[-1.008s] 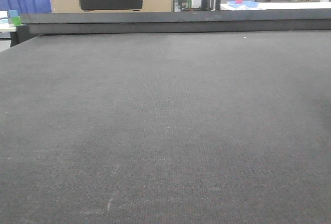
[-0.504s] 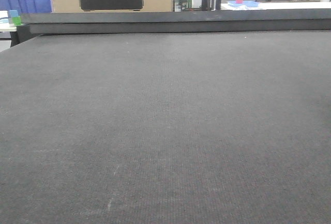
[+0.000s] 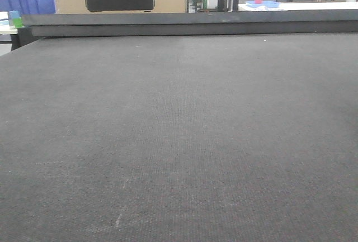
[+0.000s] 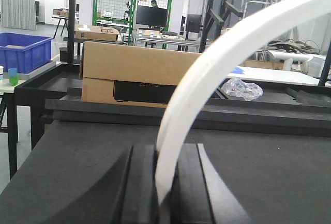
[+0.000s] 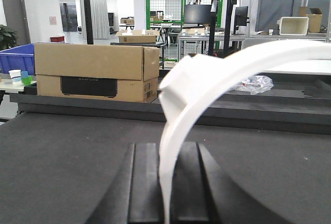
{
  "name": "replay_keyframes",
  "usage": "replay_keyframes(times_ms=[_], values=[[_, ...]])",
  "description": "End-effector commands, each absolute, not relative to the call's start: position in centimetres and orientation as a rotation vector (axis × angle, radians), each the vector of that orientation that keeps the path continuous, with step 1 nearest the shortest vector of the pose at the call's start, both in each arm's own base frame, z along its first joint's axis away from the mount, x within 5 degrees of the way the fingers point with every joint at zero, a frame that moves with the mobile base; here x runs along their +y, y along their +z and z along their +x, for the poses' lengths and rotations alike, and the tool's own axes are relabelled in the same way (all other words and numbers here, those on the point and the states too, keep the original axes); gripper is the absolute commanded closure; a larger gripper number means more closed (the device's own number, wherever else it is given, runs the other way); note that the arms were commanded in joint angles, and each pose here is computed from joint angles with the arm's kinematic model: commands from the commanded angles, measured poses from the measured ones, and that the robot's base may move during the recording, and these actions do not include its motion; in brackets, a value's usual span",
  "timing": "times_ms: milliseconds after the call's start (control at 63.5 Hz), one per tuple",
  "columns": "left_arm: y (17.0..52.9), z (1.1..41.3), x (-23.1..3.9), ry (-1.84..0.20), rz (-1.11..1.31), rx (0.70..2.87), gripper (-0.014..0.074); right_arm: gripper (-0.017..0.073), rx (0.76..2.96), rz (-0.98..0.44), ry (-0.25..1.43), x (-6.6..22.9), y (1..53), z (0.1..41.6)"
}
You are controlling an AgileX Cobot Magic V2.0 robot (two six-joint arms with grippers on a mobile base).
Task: Grab PVC pipe and place in blue bin
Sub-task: 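Drive the base away from the table holding the clamp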
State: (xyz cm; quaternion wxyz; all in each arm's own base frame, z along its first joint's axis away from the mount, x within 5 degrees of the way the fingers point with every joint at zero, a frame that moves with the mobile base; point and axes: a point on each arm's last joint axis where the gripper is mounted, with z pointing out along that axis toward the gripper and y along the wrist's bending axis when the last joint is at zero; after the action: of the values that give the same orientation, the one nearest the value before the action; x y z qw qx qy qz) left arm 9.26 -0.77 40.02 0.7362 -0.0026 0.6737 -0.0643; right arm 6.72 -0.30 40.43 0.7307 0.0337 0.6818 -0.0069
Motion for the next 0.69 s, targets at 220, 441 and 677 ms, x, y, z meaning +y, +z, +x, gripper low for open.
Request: replay_keyframes(times_ms=[220, 441, 677], values=[[40.40, 9.04, -0.83, -0.150, 0.000, 1.442, 0.0704, 0.0715, 1.465, 0.068, -0.028, -0.32, 40.78, 6.47], [40.40, 9.04, -0.83, -0.150, 0.000, 1.442, 0.0704, 0.0715, 1.465, 0.068, -0.028, -0.32, 40.78, 6.47], [40.40, 9.04, -0.83, -0.150, 0.000, 1.442, 0.0704, 0.0715, 1.465, 0.068, -0.028, -0.32, 40.78, 6.47]])
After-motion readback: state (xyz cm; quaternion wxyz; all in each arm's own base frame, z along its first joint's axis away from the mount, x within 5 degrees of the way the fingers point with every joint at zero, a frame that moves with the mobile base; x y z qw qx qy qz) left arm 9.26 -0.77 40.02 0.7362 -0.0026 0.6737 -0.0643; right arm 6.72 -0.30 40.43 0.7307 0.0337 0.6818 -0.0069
